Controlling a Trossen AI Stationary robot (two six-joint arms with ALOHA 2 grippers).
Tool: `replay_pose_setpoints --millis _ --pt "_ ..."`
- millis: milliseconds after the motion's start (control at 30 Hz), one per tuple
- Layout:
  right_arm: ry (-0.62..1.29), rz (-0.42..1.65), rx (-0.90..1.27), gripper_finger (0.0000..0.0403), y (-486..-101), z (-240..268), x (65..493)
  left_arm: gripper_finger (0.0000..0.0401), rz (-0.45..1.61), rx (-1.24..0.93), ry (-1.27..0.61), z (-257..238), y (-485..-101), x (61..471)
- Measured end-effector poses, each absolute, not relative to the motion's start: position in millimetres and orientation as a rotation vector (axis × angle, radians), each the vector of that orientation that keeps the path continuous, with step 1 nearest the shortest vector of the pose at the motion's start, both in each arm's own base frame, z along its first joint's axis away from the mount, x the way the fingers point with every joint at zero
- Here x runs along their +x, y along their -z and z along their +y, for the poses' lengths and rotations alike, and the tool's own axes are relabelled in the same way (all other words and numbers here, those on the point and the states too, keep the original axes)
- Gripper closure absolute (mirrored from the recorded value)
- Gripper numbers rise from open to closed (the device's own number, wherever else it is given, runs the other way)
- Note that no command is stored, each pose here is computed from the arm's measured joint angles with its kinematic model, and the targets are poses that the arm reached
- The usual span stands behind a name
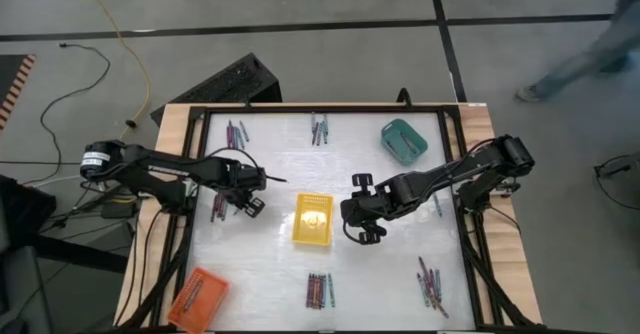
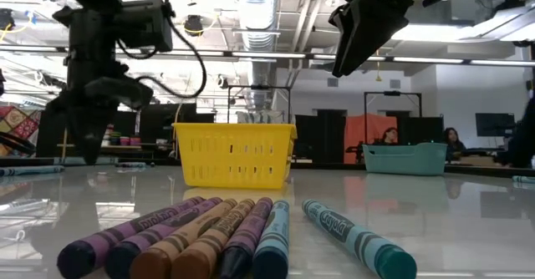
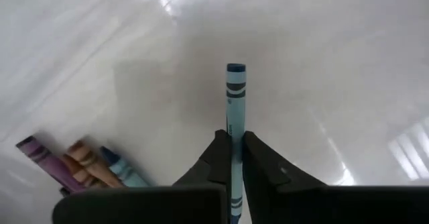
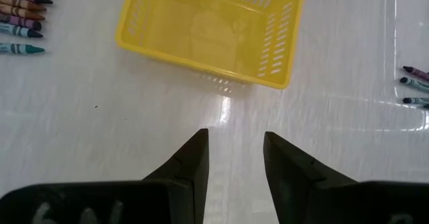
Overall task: Sort crayons
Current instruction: Put the dark blue crayon into the orange basket
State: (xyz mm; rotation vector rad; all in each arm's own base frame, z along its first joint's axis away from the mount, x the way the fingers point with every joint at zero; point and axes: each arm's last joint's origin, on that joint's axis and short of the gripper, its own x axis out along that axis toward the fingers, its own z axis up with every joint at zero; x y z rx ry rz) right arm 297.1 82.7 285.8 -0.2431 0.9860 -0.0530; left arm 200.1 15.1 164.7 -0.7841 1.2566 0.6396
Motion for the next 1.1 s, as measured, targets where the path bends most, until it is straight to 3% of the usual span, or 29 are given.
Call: replay_pose_setpoints --millis 300,600,1100 --pt "0.053 0.986 -0.243 0.0267 -285.8 82.7 297.1 0.04 1.309 -0.717 -0.54 -28.2 -211.4 212.5" --pt "0.048 0.987 -0.251 0.0267 -285.8 82.7 297.1 0.0401 1.219 -0.753 -0.502 -95.5 -262.9 206.6" --pt "0.038 0.988 -0.273 0.0267 -285.8 82.1 297.4 0.0401 1.176 -1.033 -0.553 -192.9 -262.0 143.1"
